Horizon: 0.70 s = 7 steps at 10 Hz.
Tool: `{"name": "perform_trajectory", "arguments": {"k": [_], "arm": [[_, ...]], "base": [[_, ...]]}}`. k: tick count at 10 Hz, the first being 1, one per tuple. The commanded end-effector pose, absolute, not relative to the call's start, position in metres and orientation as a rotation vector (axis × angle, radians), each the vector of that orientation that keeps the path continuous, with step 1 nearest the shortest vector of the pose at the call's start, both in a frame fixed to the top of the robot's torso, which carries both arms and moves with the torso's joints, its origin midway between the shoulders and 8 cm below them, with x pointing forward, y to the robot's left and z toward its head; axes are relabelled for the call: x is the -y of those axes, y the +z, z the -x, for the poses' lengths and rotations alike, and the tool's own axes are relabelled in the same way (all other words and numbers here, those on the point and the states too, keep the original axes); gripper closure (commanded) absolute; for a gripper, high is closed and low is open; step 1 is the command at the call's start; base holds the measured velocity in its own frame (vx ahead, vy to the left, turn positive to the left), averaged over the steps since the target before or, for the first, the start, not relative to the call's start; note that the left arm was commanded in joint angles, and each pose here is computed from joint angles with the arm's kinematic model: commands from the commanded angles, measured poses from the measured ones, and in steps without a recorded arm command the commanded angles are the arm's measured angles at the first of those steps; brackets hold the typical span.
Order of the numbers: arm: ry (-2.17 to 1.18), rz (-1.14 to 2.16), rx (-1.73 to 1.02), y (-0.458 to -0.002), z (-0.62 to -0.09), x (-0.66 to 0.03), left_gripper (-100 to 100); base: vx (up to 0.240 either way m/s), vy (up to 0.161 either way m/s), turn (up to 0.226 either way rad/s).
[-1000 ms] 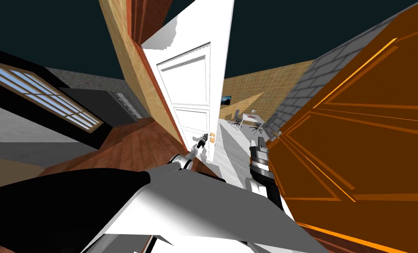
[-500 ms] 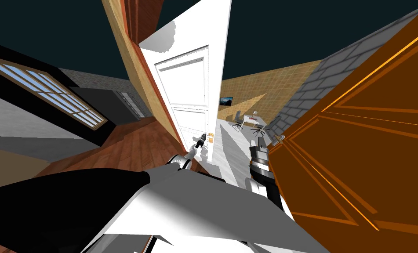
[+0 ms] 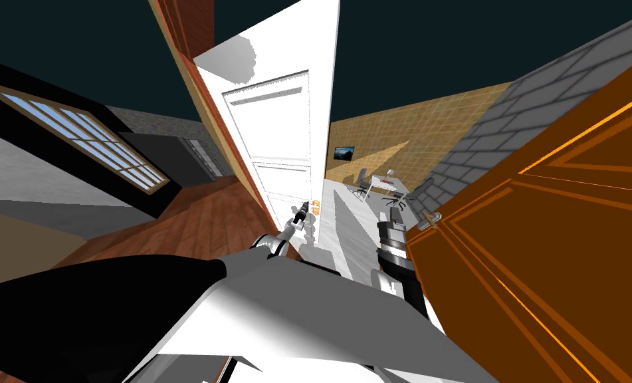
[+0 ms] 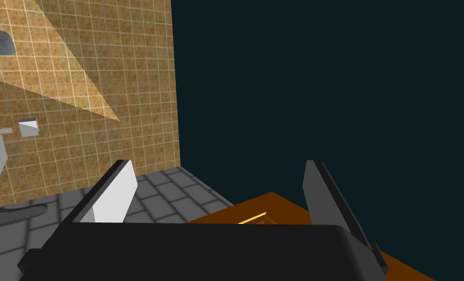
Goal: Push the door open
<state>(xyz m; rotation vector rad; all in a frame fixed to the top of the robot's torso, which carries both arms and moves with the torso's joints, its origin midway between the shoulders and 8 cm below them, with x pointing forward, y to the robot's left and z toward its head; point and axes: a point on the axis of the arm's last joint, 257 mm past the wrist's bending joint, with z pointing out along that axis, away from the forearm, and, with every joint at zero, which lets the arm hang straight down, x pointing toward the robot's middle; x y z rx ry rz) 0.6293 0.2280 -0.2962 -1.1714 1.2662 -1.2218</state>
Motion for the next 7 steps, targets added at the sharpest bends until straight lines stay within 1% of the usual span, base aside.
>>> {"name": "perform_trajectory", "arguments": {"k": [1,4,7], "arm": [[-1.210,1.175,-1.235,-0.290,-0.632,-0.240,100],[-1.194,1.201,-1.207,-0.291,-0.631,-0.254,100],[-1.182,1.223,-1.184,-0.292,-0.629,-0.263,100]], "base": [[0.170,-0.169,0.086],[0.157,-0.161,0.080],[0.146,-0.124,0.063]]}}
